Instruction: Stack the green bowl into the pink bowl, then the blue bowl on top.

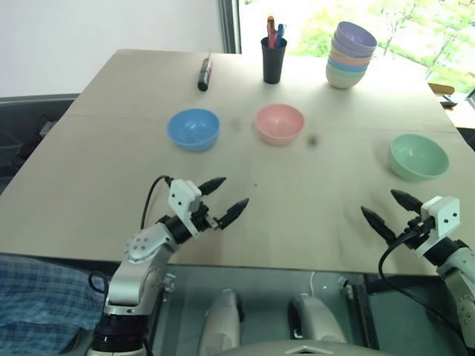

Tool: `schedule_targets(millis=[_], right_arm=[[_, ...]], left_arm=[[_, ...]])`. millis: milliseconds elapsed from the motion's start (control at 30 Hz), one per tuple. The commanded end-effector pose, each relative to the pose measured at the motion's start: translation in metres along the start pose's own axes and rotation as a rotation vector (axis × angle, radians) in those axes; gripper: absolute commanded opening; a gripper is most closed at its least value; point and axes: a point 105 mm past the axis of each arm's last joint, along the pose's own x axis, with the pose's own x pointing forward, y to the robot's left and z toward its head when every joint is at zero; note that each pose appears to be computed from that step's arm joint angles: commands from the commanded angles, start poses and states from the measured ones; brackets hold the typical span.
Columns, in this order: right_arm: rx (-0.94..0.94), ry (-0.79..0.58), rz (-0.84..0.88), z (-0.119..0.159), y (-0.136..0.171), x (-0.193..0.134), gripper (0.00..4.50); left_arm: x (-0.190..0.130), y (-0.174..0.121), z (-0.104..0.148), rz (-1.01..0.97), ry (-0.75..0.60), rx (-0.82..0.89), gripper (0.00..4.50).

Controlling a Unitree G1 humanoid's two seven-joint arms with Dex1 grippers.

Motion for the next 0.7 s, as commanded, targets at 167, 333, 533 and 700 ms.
schedule_targets(millis=[167, 333, 533, 700], right_arm=[[-0.037, -0.013, 0.015, 0.0037, -0.0003, 0.0008, 4.5], [-0.039, -0.007, 0.011, 0.0021, -0.001, -0.0009, 4.5], [-0.049, 0.001, -0.002, 0.0016, -0.0055, -0.0027, 4.5], [-0.058, 0.0, -0.004, 0.0026, -0.0086, -0.0024, 4.5]], left_arm=[[-0.0042, -0.0109, 0.0151, -0.045, -0.067, 0.01, 4.44], [-0.0056, -0.0111, 0.0146, -0.056, -0.069, 0.01, 4.44], [-0.0049, -0.0078, 0.0162, -0.052, -0.074, 0.02, 4.44], [-0.0047, -0.0088, 0.0159, -0.054, -0.077, 0.018, 4.44]])
